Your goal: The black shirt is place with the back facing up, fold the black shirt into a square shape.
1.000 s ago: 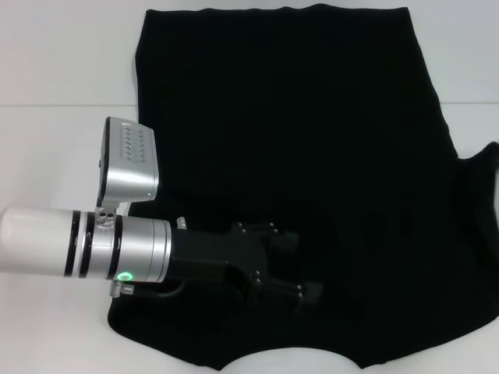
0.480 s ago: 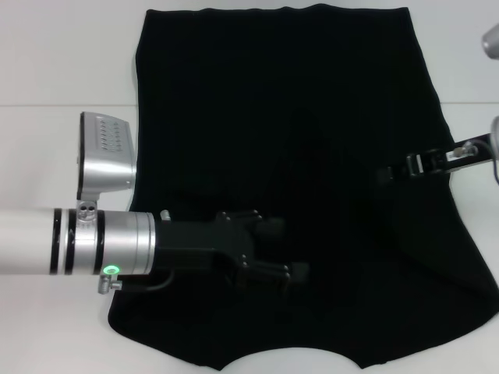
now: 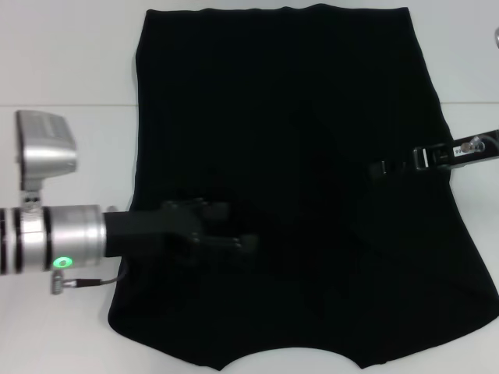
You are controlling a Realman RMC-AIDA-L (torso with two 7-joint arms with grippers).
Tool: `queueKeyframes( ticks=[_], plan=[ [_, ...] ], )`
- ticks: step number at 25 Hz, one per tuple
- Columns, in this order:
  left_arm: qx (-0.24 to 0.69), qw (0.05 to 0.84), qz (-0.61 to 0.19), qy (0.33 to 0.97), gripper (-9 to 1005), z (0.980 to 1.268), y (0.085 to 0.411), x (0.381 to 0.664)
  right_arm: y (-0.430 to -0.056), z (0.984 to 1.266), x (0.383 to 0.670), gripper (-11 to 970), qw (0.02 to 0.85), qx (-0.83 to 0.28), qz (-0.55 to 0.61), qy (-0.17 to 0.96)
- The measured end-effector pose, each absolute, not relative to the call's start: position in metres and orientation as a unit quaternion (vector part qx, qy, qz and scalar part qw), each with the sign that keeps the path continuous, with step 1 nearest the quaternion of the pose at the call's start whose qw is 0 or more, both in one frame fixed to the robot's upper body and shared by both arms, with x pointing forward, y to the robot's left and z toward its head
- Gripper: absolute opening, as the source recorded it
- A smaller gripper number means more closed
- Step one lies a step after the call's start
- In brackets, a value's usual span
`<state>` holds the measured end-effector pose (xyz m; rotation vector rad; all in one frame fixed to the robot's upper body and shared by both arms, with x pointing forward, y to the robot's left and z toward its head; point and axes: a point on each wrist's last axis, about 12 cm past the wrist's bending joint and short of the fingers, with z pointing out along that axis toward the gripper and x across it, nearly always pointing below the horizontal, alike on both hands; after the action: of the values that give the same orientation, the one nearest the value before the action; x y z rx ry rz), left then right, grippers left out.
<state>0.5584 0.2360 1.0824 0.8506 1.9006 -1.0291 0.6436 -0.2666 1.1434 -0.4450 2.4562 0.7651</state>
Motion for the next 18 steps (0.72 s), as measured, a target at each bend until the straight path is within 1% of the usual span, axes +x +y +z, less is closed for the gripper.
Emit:
queueKeyframes(
  ticks=[6, 10, 14, 18],
  plan=[
    [0.263, 0.362, -0.38, 0.809, 948, 1.08, 0.276, 0.549, -0.263, 1.136, 0.634, 653, 0.297, -0.188, 0.328, 0.877],
    [0.233, 0.347, -0.355, 0.836, 947, 1.08, 0.303, 0.537, -0.256, 1.129, 0.629, 766, 0.317, -0.212, 0.354, 0.854],
    [0.227, 0.336, -0.328, 0.853, 947, 1.082, 0.324, 0.523, -0.251, 1.123, 0.628, 878, 0.326, -0.217, 0.357, 0.848],
    [0.233, 0.326, -0.314, 0.861, 948, 1.082, 0.331, 0.515, -0.25, 1.123, 0.63, 931, 0.332, -0.218, 0.355, 0.846]
  ],
)
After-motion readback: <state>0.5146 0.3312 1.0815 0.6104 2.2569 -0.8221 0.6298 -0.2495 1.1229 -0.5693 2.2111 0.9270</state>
